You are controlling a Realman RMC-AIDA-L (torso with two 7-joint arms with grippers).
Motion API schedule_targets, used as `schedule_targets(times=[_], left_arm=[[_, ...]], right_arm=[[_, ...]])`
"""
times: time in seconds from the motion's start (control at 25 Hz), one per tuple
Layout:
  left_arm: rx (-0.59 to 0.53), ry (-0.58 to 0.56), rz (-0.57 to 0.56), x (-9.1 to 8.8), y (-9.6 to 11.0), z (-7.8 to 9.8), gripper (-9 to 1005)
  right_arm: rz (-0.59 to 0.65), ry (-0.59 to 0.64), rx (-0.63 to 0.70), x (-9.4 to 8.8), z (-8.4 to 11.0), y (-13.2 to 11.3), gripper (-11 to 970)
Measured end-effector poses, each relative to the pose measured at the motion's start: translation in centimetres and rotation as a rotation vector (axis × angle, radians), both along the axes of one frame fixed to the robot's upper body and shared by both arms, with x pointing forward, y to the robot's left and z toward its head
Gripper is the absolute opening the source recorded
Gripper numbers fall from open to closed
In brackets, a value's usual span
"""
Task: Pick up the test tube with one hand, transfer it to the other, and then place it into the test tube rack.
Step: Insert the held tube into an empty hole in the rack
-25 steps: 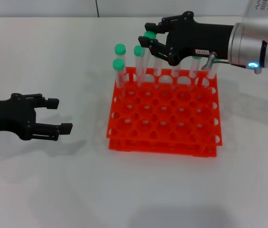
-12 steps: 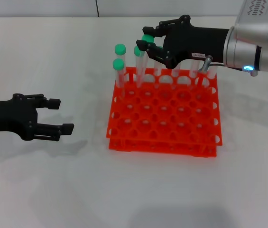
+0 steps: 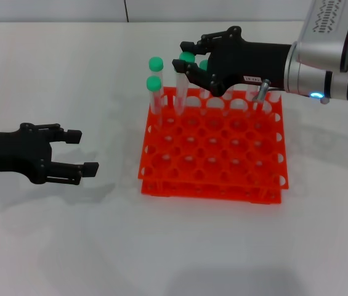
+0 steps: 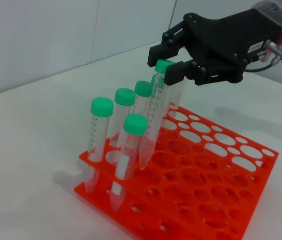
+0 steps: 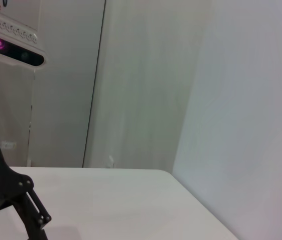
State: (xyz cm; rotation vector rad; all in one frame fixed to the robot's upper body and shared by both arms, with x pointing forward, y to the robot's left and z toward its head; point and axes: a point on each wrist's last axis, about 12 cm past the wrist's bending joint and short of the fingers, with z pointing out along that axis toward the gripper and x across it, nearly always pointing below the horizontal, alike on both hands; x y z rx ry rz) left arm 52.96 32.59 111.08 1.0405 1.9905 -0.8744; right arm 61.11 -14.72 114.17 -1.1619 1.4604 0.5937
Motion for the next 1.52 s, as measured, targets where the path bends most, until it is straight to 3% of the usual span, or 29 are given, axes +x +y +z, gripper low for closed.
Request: schedule_targets(times=[1.52], left_arm=[[-0.001,-0.002,-0.027,-0.16,-0.25,-0.23,884]], right_arm=[[0.018,0.029,-0.022,-0.04,-0.69,0.89,267]])
